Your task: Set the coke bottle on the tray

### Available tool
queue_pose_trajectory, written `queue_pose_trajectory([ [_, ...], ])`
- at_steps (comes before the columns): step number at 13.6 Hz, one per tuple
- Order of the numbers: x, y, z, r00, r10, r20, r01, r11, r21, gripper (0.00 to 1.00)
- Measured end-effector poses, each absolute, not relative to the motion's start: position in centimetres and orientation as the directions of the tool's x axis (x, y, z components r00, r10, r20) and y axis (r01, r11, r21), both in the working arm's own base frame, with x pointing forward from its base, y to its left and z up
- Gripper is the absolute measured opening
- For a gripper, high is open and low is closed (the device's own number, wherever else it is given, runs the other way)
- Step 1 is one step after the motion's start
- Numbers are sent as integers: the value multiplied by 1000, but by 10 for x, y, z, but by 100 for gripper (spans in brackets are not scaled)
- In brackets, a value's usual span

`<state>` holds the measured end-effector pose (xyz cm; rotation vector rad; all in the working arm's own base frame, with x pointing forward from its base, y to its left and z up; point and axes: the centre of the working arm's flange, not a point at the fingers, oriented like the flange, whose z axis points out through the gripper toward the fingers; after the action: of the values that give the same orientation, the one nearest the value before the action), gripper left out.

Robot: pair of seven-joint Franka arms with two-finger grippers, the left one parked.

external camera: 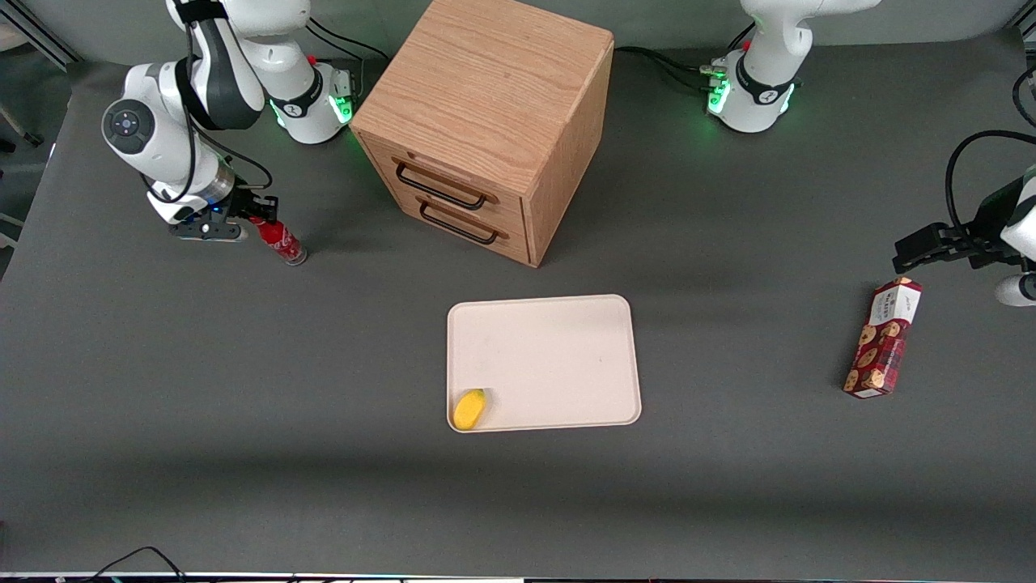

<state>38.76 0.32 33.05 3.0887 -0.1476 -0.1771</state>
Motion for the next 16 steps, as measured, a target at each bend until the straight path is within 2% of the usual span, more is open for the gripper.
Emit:
queue_pose_trajectory([
  [2, 413, 0, 374, 988, -109, -107, -103, -993, 54, 33],
  [6, 460, 1, 490, 987, -118, -109, -112, -992, 62, 33],
  [9, 498, 33, 561, 984, -136, -111, -130, -989, 64, 33],
  [13, 551, 131, 603, 969, -236, -78, -238, -971, -7, 33],
  [16, 578, 219, 593, 950, -298, -91, -302, -952, -40, 33],
])
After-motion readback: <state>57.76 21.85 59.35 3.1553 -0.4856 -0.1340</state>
